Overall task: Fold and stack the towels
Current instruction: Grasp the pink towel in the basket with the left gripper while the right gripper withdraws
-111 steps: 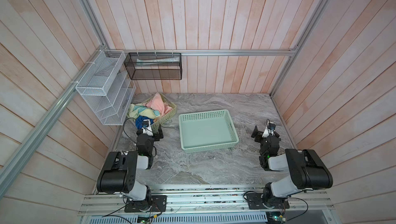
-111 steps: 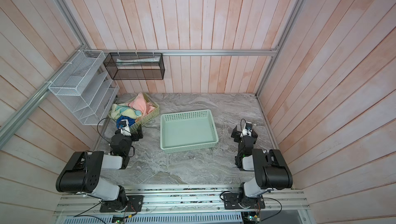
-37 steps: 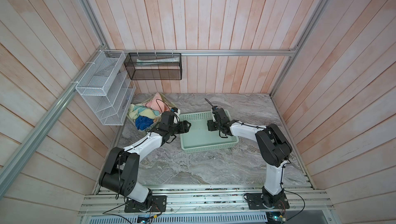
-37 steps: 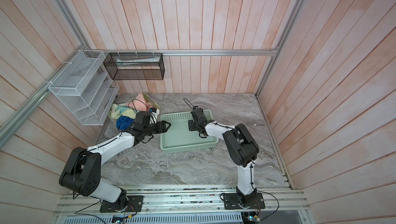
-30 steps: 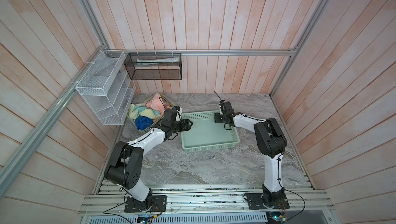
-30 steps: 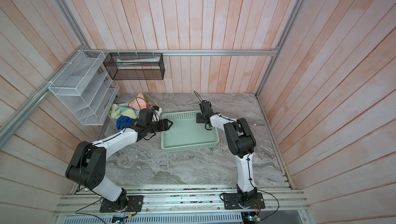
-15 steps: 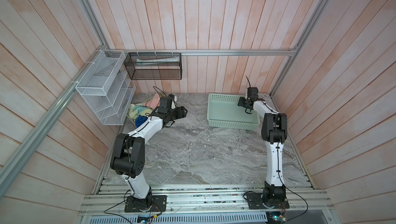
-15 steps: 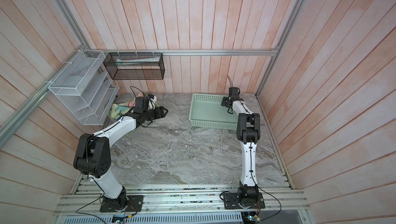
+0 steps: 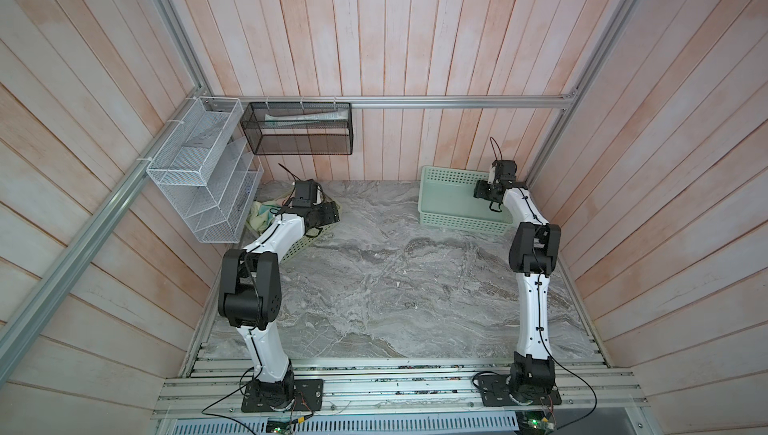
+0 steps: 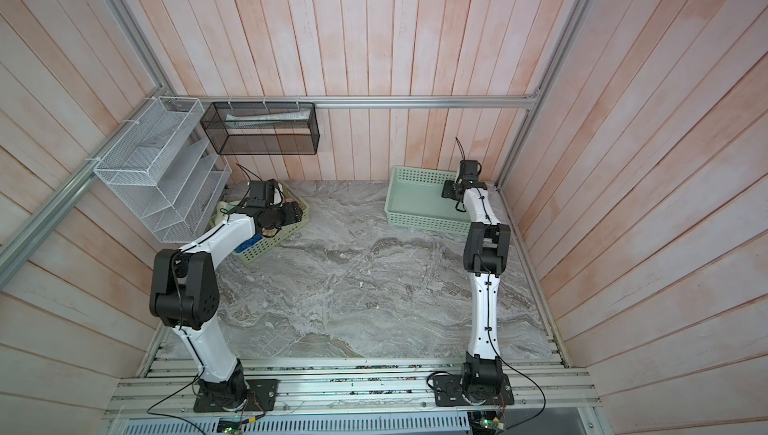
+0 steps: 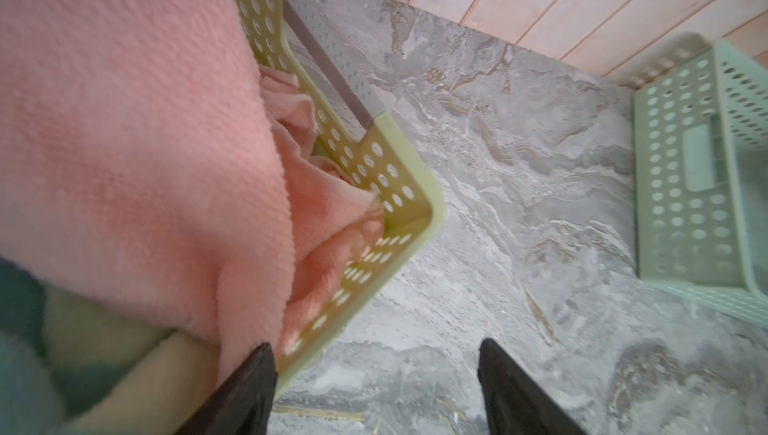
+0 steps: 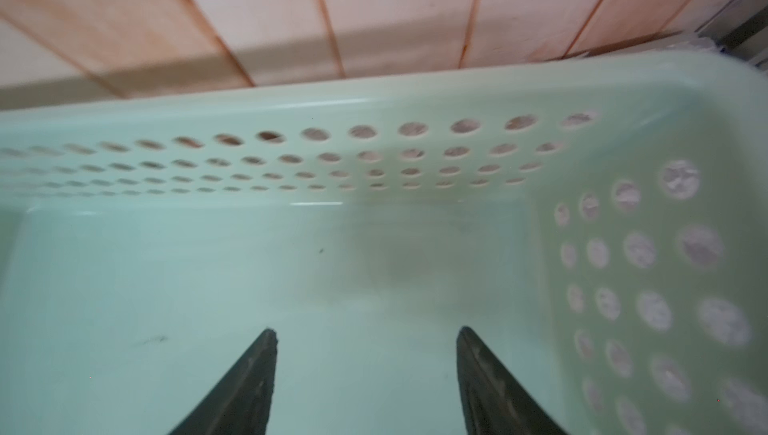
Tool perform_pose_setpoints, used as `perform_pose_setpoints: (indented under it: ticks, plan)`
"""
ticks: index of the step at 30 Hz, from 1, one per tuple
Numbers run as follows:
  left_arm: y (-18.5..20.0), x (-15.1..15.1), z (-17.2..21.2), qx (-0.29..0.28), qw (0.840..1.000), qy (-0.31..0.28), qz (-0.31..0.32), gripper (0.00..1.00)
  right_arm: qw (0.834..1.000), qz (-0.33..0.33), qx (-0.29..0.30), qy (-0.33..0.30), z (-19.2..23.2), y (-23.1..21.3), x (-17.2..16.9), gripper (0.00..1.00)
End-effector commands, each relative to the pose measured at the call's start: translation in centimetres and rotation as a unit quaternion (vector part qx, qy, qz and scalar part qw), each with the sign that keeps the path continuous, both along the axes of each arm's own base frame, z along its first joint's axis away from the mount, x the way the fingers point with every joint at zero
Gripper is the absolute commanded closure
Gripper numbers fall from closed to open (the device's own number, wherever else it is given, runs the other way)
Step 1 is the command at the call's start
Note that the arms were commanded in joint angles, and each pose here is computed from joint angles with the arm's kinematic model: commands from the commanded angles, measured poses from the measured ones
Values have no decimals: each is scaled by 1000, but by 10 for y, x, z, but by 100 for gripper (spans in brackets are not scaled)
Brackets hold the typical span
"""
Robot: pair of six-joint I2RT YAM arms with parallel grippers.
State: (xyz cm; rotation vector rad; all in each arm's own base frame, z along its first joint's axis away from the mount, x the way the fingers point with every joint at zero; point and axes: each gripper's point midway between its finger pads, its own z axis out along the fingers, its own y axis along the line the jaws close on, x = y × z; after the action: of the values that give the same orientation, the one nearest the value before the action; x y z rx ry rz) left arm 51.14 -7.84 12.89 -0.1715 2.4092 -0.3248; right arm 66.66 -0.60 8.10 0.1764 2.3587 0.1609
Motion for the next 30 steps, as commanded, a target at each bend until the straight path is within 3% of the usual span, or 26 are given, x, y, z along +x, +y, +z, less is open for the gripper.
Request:
perform_pose_setpoints:
  ticks: [1,7,11,15,22,26,30]
  plan:
    - [4,9,-18,37,999,19,-10,21,996,56,-10,-70,89,45,-6,31]
    - [-10,24,-42,28,997,46,-47,21,994,110,-6,-19,100,100,-47,31]
    - [-35,8,-42,29,994,58,-83,22,988,153,-8,20,89,143,-93,34]
    - [-41,-24,-51,46,989,92,-109,21,986,161,-20,40,67,155,-151,36]
    - [-22,-49,-15,81,990,66,-93,20,995,89,6,39,32,105,-212,37]
    - [6,-34,7,118,991,41,-51,17,997,27,11,66,10,58,-215,40]
    - [43,-13,-3,121,991,62,4,17,997,-11,40,63,-4,19,-195,43]
